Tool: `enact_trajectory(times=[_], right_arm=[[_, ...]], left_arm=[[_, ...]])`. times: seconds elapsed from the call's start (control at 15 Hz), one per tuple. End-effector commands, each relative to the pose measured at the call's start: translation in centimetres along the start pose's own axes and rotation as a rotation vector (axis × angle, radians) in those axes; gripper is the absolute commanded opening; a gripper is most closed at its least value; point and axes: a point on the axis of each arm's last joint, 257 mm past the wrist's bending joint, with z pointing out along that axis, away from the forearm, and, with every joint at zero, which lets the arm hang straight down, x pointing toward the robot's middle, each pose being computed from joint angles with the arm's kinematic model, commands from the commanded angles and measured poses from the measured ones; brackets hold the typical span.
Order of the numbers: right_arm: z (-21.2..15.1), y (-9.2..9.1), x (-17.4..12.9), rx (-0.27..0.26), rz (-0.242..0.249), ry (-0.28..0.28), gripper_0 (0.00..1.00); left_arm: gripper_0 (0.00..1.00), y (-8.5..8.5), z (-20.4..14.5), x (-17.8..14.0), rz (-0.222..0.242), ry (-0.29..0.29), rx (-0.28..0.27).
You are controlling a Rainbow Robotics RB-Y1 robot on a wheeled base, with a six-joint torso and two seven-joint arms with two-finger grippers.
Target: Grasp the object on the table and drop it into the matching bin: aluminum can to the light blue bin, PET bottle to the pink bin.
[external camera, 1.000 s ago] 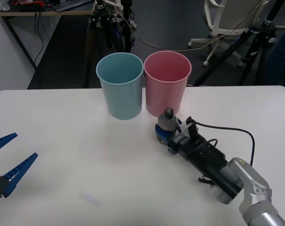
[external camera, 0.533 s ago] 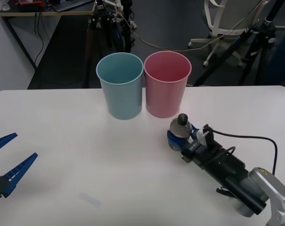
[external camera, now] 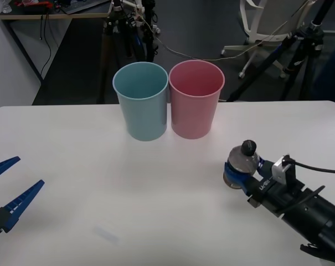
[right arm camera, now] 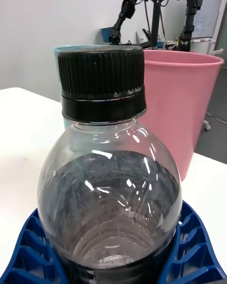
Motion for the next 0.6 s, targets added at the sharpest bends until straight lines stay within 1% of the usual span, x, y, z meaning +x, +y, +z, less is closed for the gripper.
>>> enact_trajectory(times=[0.07, 0.33, 0.47, 0.6], right_arm=[[-1.7, -0.4, -2.5, -0.016, 0.019, 0.008, 0.0], [-3.6, -0.6, -5.5, -0.044, 0.058, 0.01, 0.0], [-3.8, -1.0, -7.1, -0.051, 0.059, -0.006, 0.0], [-3.9, -0.7, -9.3, -0.08, 0.065, -0.021, 0.0]], left_arm=[[1.0, 0.0, 0.0, 0.0, 0.0, 0.0, 0.0], [1.0, 0.0, 0.0, 0.0, 0.0, 0.0, 0.0], [1.0, 0.0, 0.0, 0.0, 0.0, 0.0, 0.0], [1.0, 0.0, 0.0, 0.0, 0.0, 0.0, 0.0]])
